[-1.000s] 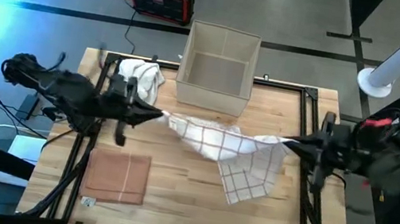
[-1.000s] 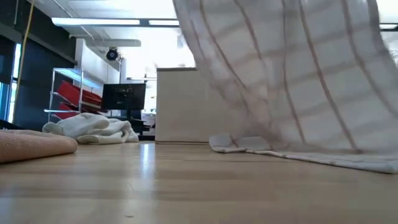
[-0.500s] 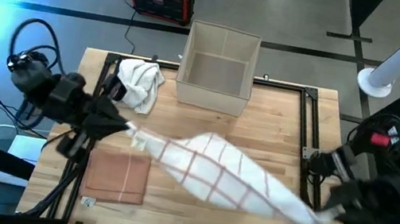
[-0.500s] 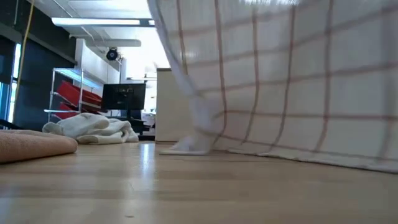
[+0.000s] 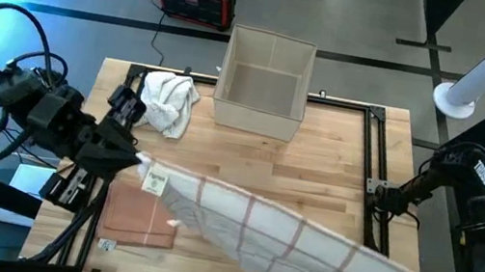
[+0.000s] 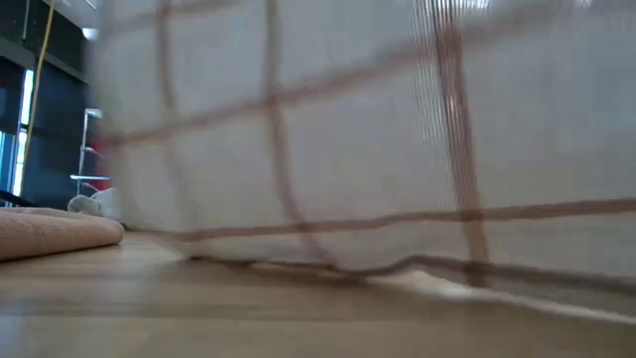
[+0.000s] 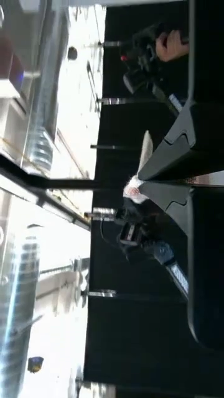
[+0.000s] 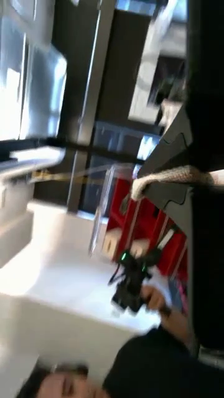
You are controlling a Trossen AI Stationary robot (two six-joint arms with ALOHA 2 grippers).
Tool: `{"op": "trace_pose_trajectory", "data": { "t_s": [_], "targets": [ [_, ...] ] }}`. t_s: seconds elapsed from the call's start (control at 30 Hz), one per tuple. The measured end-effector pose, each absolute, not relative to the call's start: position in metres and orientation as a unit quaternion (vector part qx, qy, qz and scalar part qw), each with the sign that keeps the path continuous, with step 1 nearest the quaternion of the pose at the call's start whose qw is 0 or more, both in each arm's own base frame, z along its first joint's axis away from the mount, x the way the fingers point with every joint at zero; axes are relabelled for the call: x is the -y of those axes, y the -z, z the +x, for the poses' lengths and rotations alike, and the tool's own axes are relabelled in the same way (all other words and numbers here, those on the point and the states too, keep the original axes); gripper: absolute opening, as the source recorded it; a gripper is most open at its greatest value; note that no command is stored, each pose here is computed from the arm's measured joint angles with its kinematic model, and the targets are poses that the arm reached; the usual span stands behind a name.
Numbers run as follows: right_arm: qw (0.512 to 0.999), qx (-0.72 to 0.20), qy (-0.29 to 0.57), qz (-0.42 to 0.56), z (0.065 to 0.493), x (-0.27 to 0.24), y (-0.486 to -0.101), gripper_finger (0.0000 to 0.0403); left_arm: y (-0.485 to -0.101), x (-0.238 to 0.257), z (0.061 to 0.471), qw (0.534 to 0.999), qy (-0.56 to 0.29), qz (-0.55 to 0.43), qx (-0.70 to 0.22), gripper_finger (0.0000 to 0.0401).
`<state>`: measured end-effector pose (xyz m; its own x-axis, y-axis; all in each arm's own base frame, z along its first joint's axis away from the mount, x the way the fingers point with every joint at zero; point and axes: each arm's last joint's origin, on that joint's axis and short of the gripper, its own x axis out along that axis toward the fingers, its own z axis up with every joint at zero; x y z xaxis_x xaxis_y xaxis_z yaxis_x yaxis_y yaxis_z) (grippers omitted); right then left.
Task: Fold towel
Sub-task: Fold the right white towel
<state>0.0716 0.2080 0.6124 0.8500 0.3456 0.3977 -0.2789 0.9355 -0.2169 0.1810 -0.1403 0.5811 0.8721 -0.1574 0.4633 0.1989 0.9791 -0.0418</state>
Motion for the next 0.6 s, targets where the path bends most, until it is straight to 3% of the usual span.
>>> {"op": "trace_pose_trajectory", "data": {
  "t_s": [0.37,0.5,0.6],
  "targets": [
    [0.978,0.160,-0.102,-0.086,0.050,-0.205,-0.614,0.0000,-0.583,0.127,0.182,0.981,-0.008,-0.067,0.182,0.0000],
    [0.996,0.026,0.022,-0.083,0.053,-0.203,-0.601,0.0000,-0.556,0.128,0.202,0.993,-0.061,-0.053,0.084,0.0000],
    [0.992,-0.006,0.079,-0.102,0.064,-0.204,-0.586,0.0000,-0.531,0.129,0.224,0.995,-0.097,-0.016,0.020,0.0000]
  ]
}}
